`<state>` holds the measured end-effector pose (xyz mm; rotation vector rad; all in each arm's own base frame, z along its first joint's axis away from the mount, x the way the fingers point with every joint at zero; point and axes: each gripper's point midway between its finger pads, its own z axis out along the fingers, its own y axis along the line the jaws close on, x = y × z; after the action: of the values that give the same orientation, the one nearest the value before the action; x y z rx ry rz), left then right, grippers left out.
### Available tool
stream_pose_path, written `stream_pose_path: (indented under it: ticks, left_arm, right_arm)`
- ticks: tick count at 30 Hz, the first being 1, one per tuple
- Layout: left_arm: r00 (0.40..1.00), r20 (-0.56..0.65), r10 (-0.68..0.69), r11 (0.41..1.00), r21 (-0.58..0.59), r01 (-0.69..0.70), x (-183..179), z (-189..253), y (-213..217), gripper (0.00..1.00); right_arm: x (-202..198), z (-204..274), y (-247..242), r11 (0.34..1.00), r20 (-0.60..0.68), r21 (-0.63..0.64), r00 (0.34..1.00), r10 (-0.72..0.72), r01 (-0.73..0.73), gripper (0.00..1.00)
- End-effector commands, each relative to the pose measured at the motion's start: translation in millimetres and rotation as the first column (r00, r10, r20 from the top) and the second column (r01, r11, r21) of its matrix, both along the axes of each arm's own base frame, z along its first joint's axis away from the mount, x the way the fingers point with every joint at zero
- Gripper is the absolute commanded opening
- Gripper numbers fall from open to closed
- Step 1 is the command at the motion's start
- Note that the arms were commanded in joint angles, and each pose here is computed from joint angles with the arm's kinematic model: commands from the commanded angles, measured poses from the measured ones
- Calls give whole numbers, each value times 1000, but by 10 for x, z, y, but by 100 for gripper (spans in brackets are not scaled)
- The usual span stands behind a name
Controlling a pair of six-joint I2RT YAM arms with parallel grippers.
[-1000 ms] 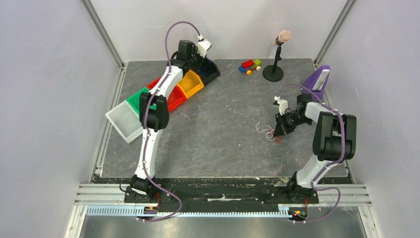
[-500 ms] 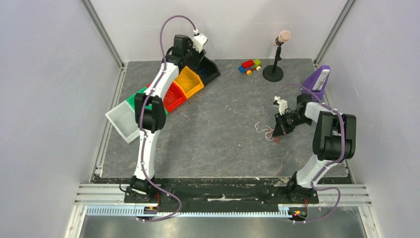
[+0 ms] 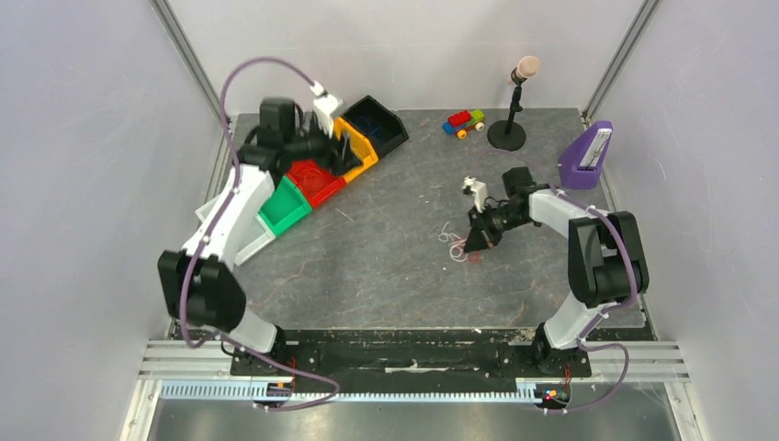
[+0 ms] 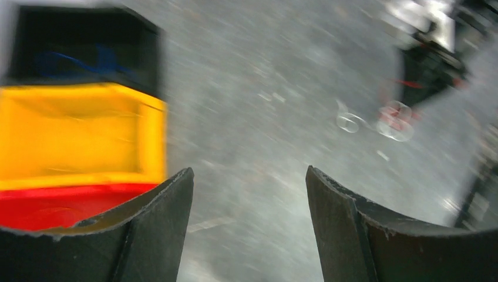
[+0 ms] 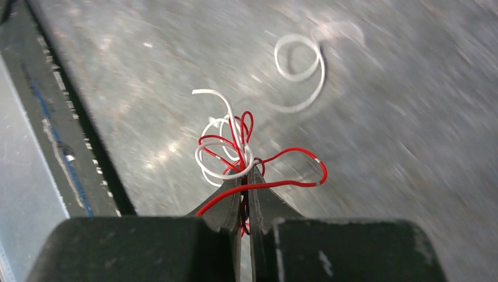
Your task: Untangle the cables
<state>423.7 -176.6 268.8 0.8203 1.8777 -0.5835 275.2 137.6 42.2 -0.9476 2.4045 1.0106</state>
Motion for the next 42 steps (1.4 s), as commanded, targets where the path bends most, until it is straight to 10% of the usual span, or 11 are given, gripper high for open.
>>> stream_pose_path:
  ticks: [1, 11, 36, 42]
  left_arm:
    - [937, -185, -296, 943, -215, 255, -1068, -263, -424, 77]
    - [818, -270, -509, 853, -288, 436, -1989, -870, -1038, 68]
    - [586, 17, -810, 586, -14, 810, -2444, -1342, -1258, 61]
    - [594, 25, -804, 594, -14, 805, -2438, -1312, -1286, 32]
  right_arm:
    - [33, 502, 561, 982, 134, 138, 985, 111, -130, 0]
    - [-319, 806, 1112, 940, 167, 222, 960, 226, -260, 0]
    - [-866, 1262, 1467, 815, 232, 341, 882, 409, -468, 2]
    - [-878, 1234, 1445, 823, 227, 332, 886, 405, -462, 2]
